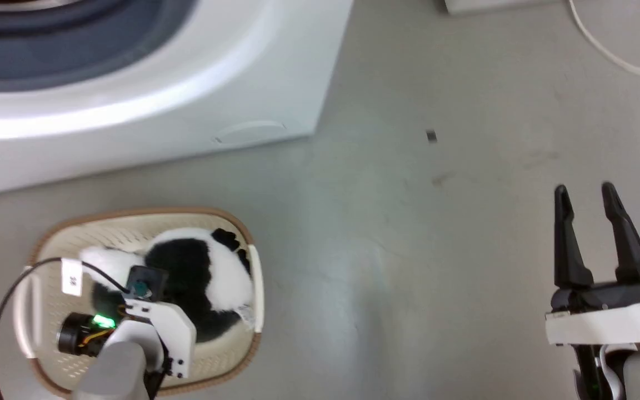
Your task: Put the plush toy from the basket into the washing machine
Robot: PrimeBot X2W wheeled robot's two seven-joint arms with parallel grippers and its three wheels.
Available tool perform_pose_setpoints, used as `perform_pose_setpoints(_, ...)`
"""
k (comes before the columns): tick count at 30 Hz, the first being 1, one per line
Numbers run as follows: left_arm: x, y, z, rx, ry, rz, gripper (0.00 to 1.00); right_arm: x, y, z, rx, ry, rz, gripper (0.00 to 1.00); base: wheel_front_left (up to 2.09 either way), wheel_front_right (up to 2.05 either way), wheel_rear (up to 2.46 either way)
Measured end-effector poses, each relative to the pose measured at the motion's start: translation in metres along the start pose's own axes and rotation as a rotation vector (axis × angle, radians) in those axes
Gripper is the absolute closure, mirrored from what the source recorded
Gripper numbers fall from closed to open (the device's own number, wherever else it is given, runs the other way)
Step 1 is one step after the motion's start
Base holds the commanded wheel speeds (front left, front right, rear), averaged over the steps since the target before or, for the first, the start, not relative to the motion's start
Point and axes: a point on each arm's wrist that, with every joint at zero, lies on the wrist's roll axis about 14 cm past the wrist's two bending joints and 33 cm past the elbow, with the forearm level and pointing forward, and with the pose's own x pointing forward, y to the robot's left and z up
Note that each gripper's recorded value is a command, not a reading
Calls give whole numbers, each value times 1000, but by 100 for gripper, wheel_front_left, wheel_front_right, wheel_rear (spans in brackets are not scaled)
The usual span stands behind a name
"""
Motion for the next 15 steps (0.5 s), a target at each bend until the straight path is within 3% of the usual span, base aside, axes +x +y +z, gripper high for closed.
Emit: perform_pose_setpoints(15, -98, 13, 90, -86, -444, 91, 100, -26, 24, 45, 50, -122, 80, 0, 0, 0, 0)
